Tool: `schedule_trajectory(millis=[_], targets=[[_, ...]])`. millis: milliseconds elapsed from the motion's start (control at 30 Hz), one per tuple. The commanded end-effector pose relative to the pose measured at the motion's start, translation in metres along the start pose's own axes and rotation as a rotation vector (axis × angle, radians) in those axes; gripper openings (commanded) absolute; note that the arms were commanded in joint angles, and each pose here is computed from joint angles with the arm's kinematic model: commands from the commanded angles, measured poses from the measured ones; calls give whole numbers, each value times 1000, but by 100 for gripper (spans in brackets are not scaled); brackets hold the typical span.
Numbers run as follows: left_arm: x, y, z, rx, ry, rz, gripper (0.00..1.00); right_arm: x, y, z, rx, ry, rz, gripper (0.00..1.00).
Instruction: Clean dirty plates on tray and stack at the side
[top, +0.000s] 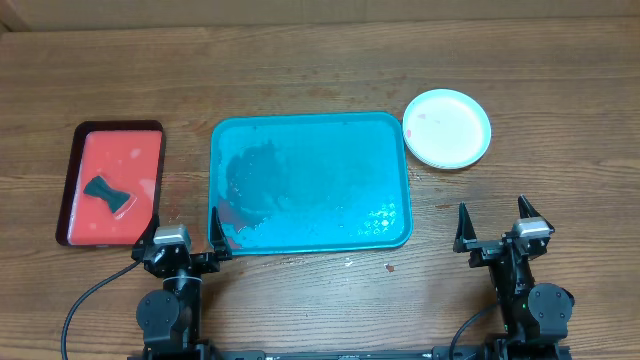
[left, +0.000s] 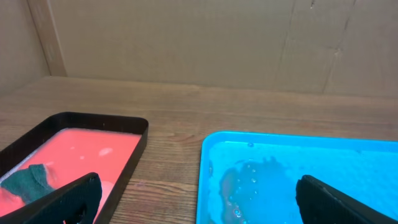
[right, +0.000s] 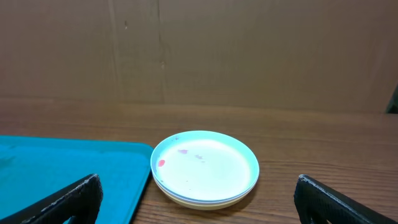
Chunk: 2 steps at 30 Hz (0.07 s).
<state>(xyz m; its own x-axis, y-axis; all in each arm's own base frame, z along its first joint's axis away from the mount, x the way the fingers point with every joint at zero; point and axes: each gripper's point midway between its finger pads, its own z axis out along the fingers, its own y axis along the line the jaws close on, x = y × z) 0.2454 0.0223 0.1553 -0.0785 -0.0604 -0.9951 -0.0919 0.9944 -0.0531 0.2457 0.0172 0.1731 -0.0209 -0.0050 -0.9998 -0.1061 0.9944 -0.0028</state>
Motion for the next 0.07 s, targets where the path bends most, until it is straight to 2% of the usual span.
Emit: schedule_trajectory(millis=[0,33], targets=[[0,1,0,-10,-7,-14,100,1,-2,0,11,-5,-5,100],[0,1,0,-10,-7,-14,100,1,-2,0,11,-5,-5,100]])
